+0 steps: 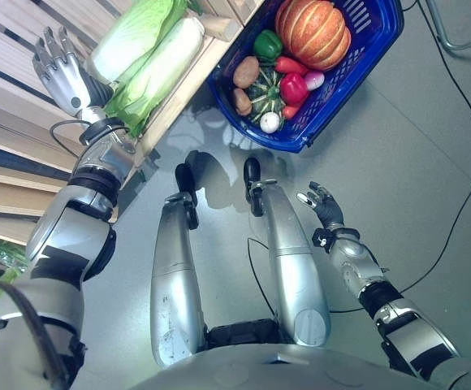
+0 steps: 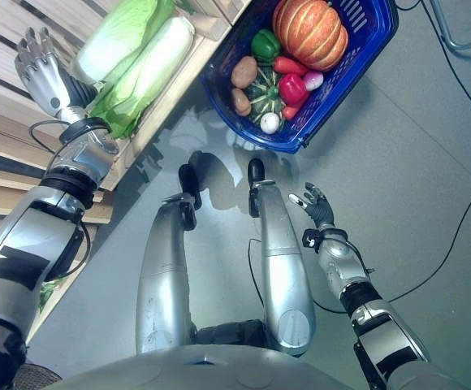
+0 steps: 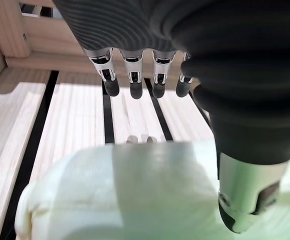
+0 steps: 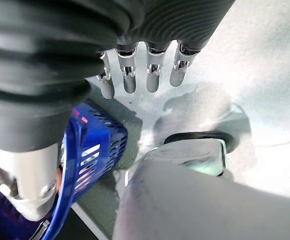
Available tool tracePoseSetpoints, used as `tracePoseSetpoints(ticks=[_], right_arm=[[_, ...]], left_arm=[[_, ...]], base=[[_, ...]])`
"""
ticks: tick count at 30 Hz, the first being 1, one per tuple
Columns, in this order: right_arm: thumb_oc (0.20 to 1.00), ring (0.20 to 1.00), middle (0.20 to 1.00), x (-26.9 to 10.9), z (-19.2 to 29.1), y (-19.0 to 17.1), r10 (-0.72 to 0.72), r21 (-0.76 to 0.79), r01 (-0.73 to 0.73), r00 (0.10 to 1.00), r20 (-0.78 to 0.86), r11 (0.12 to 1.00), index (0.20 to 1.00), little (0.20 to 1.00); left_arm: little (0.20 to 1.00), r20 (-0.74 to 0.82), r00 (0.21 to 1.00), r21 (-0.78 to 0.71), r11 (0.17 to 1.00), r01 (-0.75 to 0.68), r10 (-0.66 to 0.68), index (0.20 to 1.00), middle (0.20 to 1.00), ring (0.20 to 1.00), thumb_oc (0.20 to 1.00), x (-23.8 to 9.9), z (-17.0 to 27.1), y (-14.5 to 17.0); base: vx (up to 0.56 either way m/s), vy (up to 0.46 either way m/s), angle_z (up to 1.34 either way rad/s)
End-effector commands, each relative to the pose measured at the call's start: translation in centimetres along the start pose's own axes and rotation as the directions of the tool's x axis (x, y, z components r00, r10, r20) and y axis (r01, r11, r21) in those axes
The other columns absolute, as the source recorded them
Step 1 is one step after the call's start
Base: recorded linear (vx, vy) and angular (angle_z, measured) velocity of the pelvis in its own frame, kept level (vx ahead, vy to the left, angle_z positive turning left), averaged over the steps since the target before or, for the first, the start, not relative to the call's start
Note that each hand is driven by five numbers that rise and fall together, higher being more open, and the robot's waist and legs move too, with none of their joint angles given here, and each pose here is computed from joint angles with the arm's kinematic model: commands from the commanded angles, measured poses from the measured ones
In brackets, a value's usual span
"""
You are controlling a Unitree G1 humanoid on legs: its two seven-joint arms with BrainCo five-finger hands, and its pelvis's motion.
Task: Pick up fruits and vegetables into the basket
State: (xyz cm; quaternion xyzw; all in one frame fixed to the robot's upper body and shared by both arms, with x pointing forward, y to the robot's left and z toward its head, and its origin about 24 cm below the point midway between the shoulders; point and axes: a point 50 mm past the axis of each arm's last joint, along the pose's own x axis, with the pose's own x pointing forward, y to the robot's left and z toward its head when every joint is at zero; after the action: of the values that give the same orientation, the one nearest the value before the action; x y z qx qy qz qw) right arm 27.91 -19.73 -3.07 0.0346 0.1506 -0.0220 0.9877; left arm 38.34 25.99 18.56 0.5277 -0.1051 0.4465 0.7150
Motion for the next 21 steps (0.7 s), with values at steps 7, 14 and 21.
tracePoseSetpoints(ticks=[7,14,21], right_arm=[[1.0,1.0,1.0,-1.4,-0.5,0.0,-0.008,0.042,0.006,0.999,0.033,0.999,1.0,1.0],[1.0,1.0,1.0,-1.4,-0.3,-0.3,-0.011,0.051,0.009,0.999,0.038,0.999,1.0,1.0],[1.0,1.0,1.0,-1.7,-0.4,-0.1,-0.009,0.073,0.006,0.999,0.05,0.997,1.0,1.0]], left_arm=[[0.586,0.052,0.997,0.116,0.992,0.044,-0.05,0.586,0.586,0.586,0.586,0.5,-0.2,0.1],[0.2,0.031,0.999,0.176,0.984,-0.013,0.008,0.2,0.2,0.2,0.2,2.0,-0.6,1.2],[0.2,0.008,0.997,0.2,0.976,-0.083,0.083,0.2,0.2,0.2,0.2,2.2,-1.1,1.8]], base=[[0.0,0.0,0.0],[0.0,0.0,0.0],[0.0,0.0,0.0]])
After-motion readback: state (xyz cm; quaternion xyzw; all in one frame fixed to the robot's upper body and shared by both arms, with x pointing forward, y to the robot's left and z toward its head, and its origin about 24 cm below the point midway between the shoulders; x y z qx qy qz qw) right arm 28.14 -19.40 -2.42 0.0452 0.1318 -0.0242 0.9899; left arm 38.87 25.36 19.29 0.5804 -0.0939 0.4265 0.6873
